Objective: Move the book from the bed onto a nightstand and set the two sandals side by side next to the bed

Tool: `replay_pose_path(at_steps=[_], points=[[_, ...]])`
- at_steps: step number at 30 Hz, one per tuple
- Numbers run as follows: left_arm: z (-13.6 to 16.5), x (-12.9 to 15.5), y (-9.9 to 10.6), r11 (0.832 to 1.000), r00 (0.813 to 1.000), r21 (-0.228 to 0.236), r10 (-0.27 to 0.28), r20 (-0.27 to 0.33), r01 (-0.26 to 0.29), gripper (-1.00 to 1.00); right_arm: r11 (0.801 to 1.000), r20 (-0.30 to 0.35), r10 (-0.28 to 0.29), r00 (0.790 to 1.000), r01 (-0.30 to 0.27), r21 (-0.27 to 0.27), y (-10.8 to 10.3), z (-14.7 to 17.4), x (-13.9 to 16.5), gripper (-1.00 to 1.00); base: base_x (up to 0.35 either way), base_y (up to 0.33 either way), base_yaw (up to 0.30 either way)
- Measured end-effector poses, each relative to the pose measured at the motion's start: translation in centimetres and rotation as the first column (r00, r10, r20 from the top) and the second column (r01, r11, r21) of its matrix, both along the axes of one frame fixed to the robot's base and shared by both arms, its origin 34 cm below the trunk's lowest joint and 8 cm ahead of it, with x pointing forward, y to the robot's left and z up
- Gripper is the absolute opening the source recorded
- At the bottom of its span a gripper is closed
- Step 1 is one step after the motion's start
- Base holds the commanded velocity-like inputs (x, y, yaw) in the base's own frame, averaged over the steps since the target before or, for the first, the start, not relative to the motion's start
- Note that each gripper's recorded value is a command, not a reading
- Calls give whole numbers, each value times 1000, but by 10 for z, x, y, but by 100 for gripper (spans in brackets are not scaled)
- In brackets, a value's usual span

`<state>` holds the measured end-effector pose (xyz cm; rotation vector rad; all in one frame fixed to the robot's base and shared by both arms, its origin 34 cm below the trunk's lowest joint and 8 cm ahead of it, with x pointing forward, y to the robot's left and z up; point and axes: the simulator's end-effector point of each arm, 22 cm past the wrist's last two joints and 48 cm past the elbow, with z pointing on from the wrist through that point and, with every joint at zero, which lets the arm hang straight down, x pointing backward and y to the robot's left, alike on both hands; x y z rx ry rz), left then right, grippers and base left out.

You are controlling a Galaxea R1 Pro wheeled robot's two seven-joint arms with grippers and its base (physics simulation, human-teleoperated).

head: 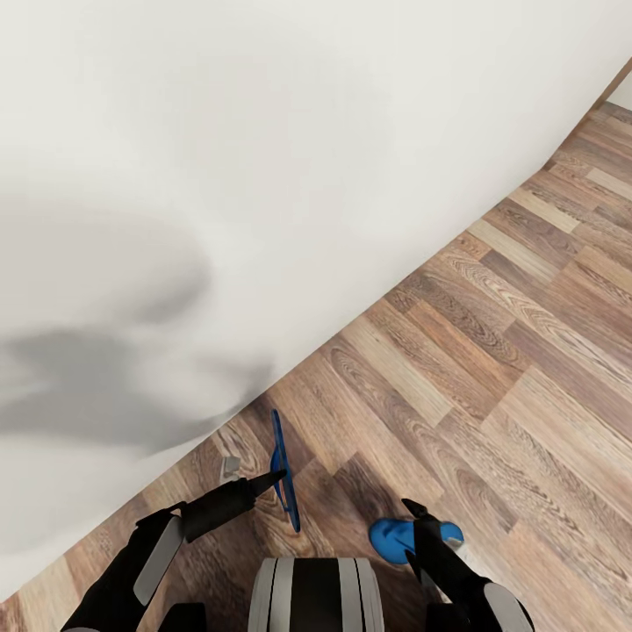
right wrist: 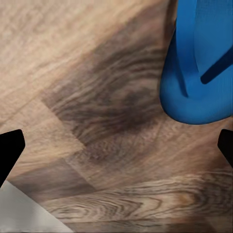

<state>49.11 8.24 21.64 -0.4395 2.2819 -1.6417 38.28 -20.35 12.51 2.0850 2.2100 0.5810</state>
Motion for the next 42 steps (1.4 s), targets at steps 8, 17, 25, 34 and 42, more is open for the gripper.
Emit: replay_pose_path(at_steps=[8, 17, 25, 34, 42], points=[[0, 0, 0, 1000, 1000, 1, 0, 0, 0, -100, 1000, -2, 5, 1000, -5, 6, 2, 0, -1, 100, 0, 0, 0], [-9, -6, 0, 1000, 1000, 2, -1, -21, 1, -100, 1000, -26, 4, 1000, -4, 4, 1, -7, -10, 100, 0, 0, 0], [-14, -9, 0, 1000, 999, 1, 0, -33, 0, -100, 1000, -30, 7, 1000, -7, 7, 2, -9, -11, 100, 0, 0, 0], [-13, -9, -3, 1000, 1000, -4, -2, -30, 2, -100, 1000, -30, -1, 1000, 1, 4, 0, -11, -13, 100, 0, 0, 0], [-12, -9, -3, 1000, 1000, -4, -1, -30, 1, -100, 1000, -37, 0, 999, 0, 1, -1, -12, -15, 100, 0, 0, 0]])
